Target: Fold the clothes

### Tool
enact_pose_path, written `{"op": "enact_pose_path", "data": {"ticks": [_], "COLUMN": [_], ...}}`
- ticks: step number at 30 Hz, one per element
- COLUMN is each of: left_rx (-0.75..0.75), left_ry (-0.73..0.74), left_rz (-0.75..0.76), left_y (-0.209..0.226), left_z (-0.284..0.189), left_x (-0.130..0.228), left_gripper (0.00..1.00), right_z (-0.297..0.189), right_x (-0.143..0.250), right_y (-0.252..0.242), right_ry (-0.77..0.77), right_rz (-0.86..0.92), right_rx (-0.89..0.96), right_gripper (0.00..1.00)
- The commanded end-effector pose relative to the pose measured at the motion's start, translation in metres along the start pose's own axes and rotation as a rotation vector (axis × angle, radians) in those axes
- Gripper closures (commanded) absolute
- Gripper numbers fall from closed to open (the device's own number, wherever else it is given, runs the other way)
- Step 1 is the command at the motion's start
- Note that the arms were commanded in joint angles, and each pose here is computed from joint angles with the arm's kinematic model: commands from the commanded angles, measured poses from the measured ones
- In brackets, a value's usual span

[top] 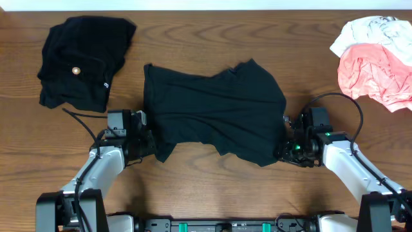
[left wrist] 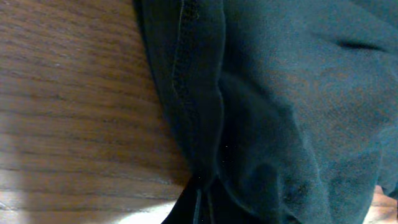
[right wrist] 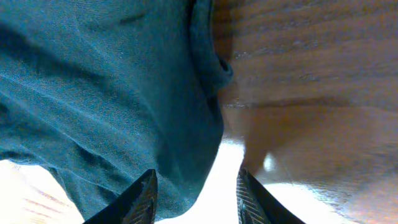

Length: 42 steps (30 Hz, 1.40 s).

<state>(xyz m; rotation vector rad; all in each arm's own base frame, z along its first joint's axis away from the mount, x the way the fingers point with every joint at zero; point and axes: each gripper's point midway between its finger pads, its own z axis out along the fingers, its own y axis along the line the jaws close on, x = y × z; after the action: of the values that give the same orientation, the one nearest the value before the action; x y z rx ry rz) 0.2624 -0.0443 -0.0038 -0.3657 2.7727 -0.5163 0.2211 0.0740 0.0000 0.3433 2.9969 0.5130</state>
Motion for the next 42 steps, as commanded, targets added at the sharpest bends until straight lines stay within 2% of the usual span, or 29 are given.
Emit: {"op": "enact_pose_path", "data": {"ticks": [1,8,11,13,15,16,24,33,42], "left_rx": [-0.038,-0.037,-0.037,-0.037,-0.037,-0.037,-0.023,0.022,0.059], "left_ry": [0.044,0.042,0.042,0.042,0.042,0.042,-0.006,-0.163,-0.293], "left_rz": [-0.020,-0.019,-0.019,-0.019,-0.023,-0.027,-0.012,0.041,0.086], "left_y": [0.011,0.011,0.011,0.011,0.011,0.011,0.003,-0.018,-0.035], "left_z": [0.007,0.007,0.007,0.007,0.007,0.007,-0.006,-0.048,-0.085], "left_x": [0.015,0.015,0.014,0.014,0.014,0.014,0.002,-0.020,-0.032], "left_gripper": [0.94,0.94,0.94,0.94,0.94,0.94,0.94,0.94,0.94], "right_z": [0.003,0.012,0.016,0.017,0.017,0.017,-0.008,-0.064,-0.081], "right_x": [0.004,0.005,0.007,0.007,0.004,0.003,-0.024,-0.068,-0.074], "right_y": [0.000,0.008,0.010,0.011,0.012,0.013,0.019,0.025,0.029], "right_ry": [0.013,0.039,0.050,0.048,0.040,0.036,-0.019,-0.159,-0.185], "right_rz": [0.020,0.012,0.005,-0.001,0.004,0.011,0.047,0.051,0.055], "right_rx": [-0.015,-0.051,-0.049,-0.051,-0.055,-0.056,-0.077,-0.104,-0.110], "right_gripper": [0.60,0.63,0.67,0.79,0.97,0.99,0.99,0.99,0.99]}}
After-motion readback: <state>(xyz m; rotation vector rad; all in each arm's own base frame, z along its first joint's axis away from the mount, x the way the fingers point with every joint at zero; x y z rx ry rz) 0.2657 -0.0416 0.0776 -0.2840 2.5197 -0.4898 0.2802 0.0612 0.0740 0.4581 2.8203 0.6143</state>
